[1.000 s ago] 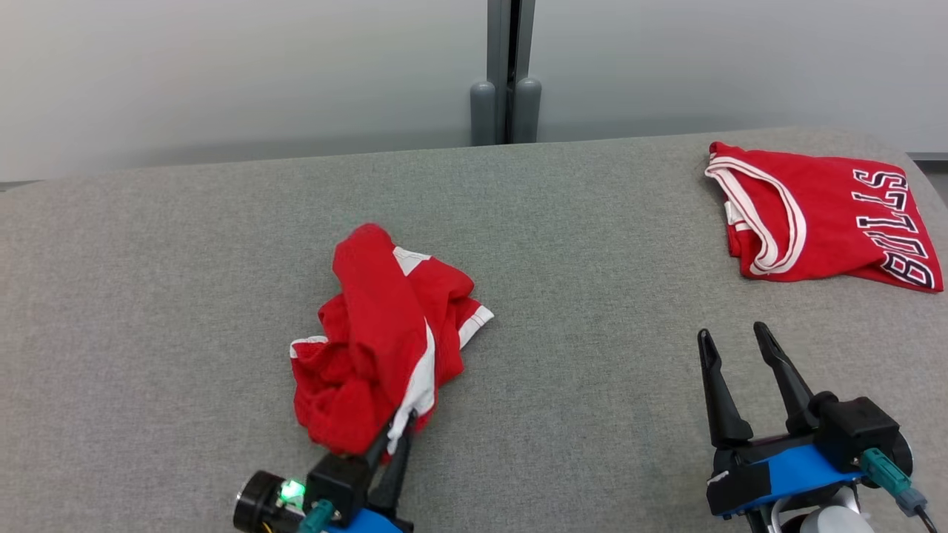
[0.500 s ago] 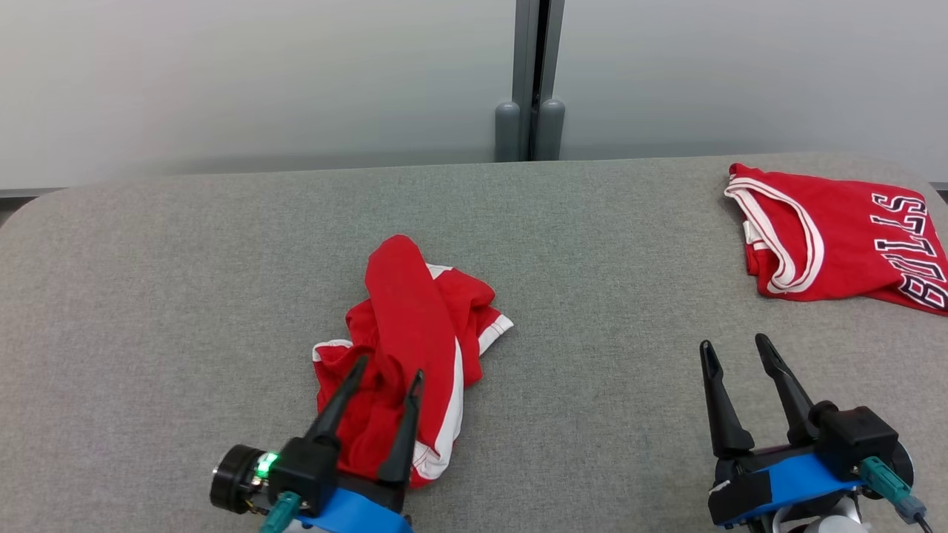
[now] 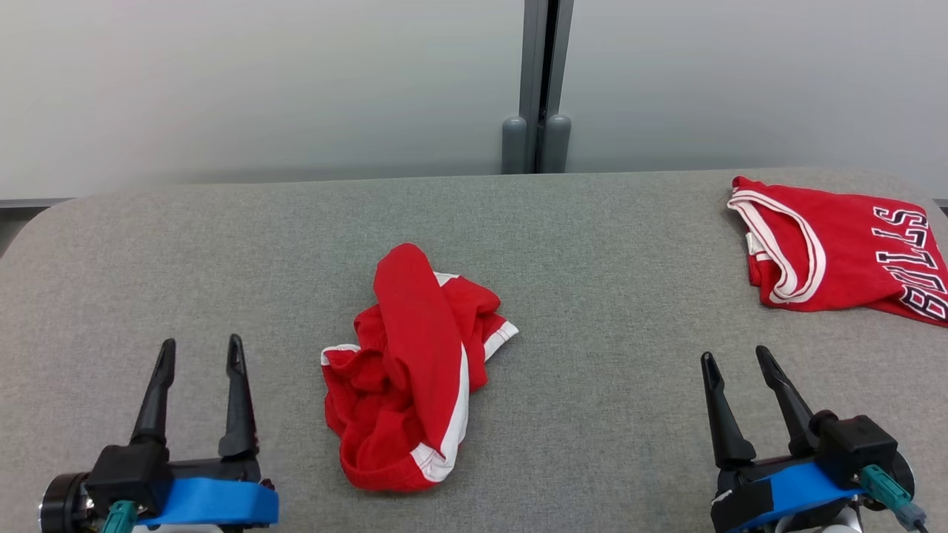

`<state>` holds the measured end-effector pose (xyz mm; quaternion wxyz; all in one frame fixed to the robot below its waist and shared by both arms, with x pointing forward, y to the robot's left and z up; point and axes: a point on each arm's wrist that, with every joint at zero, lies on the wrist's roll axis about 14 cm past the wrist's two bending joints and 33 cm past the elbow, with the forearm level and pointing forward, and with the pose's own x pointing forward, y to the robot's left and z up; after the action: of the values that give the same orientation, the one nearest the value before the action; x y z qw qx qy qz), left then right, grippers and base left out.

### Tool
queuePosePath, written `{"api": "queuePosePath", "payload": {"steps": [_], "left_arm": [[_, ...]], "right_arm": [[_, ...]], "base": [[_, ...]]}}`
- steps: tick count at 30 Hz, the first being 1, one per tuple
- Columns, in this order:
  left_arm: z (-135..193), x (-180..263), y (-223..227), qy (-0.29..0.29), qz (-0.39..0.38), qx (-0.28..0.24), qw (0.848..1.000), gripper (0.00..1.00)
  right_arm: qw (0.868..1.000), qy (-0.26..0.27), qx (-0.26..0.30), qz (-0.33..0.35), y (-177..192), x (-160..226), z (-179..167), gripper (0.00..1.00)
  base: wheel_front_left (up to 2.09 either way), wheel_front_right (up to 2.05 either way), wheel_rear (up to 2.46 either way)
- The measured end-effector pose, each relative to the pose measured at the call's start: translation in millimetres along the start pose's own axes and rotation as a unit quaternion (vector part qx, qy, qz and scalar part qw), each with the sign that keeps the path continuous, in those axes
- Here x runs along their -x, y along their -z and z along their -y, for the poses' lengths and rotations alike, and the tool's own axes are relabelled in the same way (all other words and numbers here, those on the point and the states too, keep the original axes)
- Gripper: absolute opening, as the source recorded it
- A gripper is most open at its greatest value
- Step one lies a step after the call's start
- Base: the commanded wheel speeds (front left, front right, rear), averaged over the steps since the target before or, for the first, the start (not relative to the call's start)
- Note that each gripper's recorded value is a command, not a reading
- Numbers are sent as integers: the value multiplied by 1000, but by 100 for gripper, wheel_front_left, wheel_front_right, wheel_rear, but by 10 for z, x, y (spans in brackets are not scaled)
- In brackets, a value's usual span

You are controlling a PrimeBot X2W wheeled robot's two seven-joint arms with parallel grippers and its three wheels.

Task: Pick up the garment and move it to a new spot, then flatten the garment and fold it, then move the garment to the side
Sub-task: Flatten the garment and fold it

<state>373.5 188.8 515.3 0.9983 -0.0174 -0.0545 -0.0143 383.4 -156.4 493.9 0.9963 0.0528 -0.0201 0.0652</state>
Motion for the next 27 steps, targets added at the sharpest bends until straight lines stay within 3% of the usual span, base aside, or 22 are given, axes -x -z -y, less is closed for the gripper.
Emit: {"api": "queuePosePath", "payload": {"steps": [16,27], "left_arm": [[-155,216,164,-18,-30,-11,999,100],[-192,198,162,-26,-30,-11,999,100]], "right_arm": [[999,-16,8,-36,212,29,-50,100],[991,-121,51,-3,-30,-701,-572,100]], "base": [[0,0,0],[0,0,0]]}}
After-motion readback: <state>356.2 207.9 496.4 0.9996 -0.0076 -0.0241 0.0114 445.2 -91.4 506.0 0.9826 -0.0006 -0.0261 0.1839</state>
